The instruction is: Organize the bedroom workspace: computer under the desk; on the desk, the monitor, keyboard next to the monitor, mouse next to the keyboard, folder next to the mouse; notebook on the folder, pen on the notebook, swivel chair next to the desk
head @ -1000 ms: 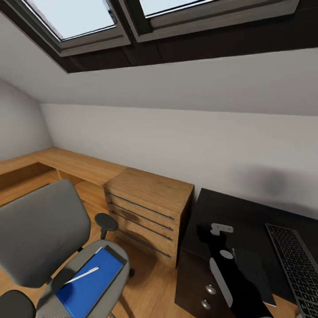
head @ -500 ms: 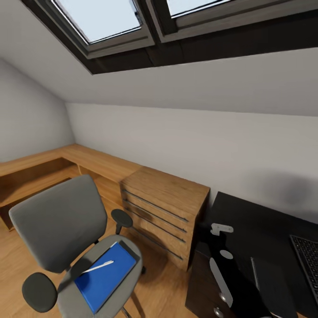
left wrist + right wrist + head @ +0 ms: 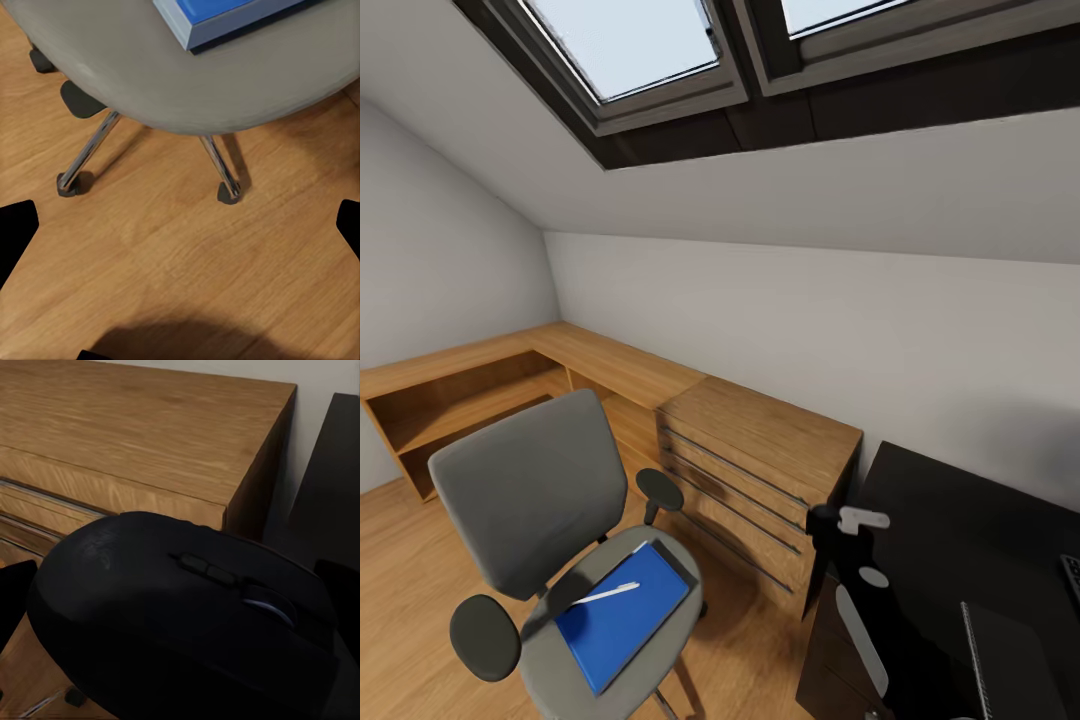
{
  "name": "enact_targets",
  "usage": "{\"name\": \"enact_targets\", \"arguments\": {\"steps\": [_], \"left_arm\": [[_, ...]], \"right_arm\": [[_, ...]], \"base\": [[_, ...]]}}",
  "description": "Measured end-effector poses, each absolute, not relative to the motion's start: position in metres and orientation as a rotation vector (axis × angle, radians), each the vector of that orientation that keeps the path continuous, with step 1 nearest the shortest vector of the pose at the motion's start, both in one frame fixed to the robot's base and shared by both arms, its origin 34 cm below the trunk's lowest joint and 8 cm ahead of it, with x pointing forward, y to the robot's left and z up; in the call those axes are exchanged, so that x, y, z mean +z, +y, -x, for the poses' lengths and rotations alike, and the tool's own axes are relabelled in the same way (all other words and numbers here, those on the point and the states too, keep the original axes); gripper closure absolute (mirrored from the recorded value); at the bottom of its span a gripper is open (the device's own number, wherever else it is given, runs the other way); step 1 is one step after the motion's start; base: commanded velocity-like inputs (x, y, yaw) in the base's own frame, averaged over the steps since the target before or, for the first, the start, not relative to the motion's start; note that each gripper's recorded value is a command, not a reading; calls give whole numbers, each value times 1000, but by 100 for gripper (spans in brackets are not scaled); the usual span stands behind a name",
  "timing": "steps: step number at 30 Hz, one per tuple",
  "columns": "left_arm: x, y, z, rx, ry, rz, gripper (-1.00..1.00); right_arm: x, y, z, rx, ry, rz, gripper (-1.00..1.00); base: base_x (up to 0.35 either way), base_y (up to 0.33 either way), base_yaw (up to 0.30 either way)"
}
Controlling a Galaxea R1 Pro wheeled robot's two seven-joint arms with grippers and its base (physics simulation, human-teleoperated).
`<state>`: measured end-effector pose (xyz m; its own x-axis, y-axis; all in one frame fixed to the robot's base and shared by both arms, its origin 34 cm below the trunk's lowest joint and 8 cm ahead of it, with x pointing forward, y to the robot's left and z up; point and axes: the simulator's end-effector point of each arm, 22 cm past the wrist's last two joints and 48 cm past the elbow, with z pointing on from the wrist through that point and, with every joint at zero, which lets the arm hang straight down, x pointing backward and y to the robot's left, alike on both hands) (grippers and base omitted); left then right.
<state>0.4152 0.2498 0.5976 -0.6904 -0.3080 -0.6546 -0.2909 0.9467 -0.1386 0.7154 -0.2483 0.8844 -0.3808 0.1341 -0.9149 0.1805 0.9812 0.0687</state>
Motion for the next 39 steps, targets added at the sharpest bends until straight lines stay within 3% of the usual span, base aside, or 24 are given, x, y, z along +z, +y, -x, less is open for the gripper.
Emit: {"name": "enact_targets", "arguments": {"steps": [12, 39], "left_arm": [[598, 283, -415, 21, 2365, 408, -100], [595, 375, -374, 183, 2392, 406, -100]], "right_arm": [[875, -265, -712, -84, 1988, -223, 100], [849, -380, -691, -267, 2104, -308, 100]], "base": [[0, 0, 7], [0, 0, 0]]}}
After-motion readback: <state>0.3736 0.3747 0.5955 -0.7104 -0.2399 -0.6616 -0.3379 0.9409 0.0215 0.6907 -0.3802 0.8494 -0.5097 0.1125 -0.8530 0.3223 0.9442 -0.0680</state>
